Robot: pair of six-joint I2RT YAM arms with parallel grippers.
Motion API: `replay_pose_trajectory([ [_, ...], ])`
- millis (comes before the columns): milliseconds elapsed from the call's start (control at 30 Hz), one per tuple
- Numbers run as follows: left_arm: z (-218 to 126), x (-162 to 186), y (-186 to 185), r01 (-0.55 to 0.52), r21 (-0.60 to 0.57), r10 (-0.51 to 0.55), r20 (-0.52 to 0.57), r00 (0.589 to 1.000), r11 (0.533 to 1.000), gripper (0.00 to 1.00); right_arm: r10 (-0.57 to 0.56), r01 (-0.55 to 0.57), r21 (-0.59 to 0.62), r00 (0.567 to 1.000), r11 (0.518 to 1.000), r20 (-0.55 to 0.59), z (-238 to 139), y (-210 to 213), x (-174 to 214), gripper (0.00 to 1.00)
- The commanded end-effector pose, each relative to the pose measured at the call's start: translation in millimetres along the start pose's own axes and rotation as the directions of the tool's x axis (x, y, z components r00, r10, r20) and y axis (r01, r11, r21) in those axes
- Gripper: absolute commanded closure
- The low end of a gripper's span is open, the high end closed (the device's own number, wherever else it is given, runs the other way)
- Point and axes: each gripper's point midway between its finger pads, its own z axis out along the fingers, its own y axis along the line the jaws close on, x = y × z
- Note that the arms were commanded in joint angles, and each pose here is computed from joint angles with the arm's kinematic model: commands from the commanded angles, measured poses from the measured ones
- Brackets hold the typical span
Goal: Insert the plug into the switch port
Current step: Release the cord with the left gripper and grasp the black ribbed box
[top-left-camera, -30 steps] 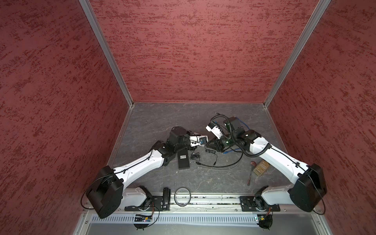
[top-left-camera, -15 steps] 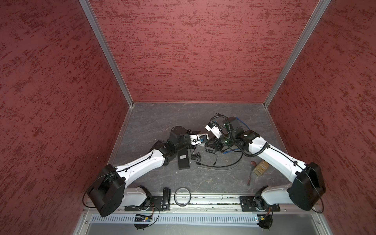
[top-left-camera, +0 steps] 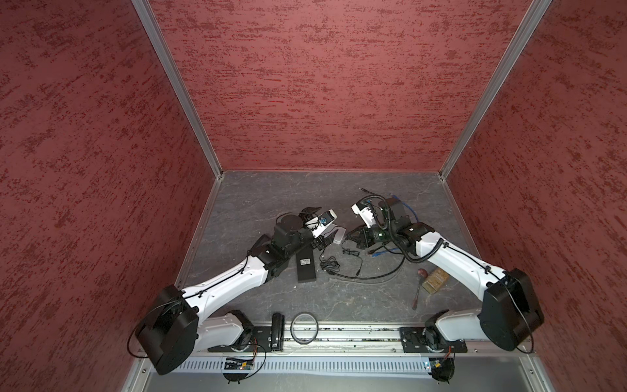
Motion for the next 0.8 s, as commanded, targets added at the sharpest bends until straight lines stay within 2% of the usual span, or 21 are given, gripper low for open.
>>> replay_pose_trajectory([
  [0, -10.3, 14.3, 12.7, 0.202, -0.08, -0.209, -0.088, 0.974, 0.976, 0.07, 0.035, -0.033, -0.022, 0.997, 0.999, 0.064, -9.3, -2.4, -12.0, 0.95],
  [67, -14.5, 28.6, 13.5, 0.276, -0.117, -0.293, -0.169, 0.941, 0.954, 0.09, 0.044, -0.043, -0.021, 0.996, 0.999, 0.075, -12.8, -6.4, -12.4, 0.95],
  [133, -18.2, 45.5, 9.8, 0.347, -0.149, -0.375, -0.254, 0.892, 0.926, 0.1, 0.051, -0.049, -0.027, 0.995, 0.998, 0.084, -16.2, -8.6, -11.9, 0.95],
  [200, -23.2, 66.2, 3.9, 0.406, -0.202, -0.452, -0.332, 0.828, 0.891, 0.13, 0.057, -0.055, -0.019, 0.994, 0.998, 0.09, -19.0, -12.8, -11.1, 0.95],
  [367, -35.6, 104.5, -19.3, 0.508, -0.304, -0.592, -0.438, 0.677, 0.806, 0.15, 0.066, -0.065, -0.013, 0.994, 0.998, 0.082, -21.8, -20.5, -3.6, 0.94],
  [433, -39.9, 119.1, -28.2, 0.515, -0.349, -0.622, -0.475, 0.622, 0.783, 0.15, 0.065, -0.064, -0.017, 0.994, 0.998, 0.087, -22.1, -21.9, -2.0, 0.94],
  [567, -52.5, 150.8, -34.4, 0.468, -0.481, -0.67, -0.561, 0.486, 0.742, 0.15, 0.064, -0.062, -0.023, 0.993, 0.998, 0.095, -22.5, -23.3, -2.0, 0.94],
  [767, -56.7, 166.1, -40.1, 0.425, -0.57, -0.709, -0.605, 0.363, 0.703, 0.13, 0.048, -0.046, -0.024, 0.993, 0.999, 0.108, -24.5, -22.4, -4.1, 0.94],
])
